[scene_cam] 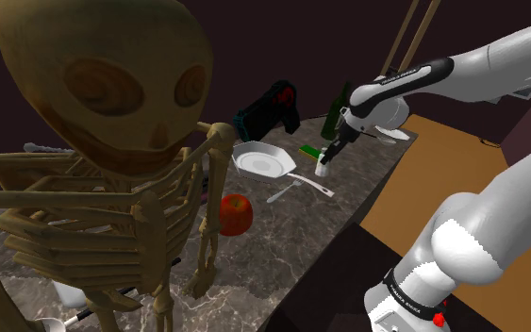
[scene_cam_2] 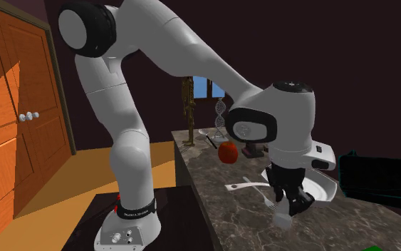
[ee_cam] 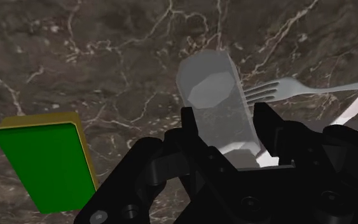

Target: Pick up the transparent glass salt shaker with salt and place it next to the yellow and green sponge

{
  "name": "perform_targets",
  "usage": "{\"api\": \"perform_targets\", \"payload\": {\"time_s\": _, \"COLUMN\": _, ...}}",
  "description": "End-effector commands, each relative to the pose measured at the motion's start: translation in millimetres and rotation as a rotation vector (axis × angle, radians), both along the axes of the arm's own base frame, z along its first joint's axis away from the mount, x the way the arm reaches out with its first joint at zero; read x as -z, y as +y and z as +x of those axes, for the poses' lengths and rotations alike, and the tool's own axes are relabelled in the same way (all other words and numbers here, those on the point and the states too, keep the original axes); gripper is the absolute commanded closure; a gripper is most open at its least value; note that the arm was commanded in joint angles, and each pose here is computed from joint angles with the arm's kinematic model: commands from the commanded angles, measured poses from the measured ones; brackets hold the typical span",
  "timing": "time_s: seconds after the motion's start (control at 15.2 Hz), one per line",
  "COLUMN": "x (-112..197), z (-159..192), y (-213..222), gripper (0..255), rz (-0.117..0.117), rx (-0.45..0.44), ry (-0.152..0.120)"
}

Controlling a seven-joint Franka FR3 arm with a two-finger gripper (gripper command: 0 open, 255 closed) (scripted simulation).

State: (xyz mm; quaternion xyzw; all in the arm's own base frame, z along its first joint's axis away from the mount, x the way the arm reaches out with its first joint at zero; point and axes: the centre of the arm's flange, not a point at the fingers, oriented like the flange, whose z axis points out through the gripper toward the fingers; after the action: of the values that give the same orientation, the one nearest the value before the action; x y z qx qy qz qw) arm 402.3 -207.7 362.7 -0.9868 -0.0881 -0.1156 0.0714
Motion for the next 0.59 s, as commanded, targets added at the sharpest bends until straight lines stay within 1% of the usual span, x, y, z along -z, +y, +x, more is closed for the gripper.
{"api": "perform_targets", "payload": {"time_s": 0.0, "x": 9.8, "z": 0.5, "y": -0.6, "gripper": 255, "rz": 0.0, "rx": 0.0, "ry": -0.001}}
{"api": "perform_targets", "payload": {"time_s": 0.13, "x": 16.5, "z": 0.5, "y": -0.6, "gripper": 255, "rz": 0.0, "rx": 0.0, "ry": -0.001}}
{"api": "perform_targets", "payload": {"time_s": 0.53, "x": 16.5, "z": 0.5, "y": -0.6, "gripper": 255, "rz": 0.0, "rx": 0.0, "ry": -0.001}}
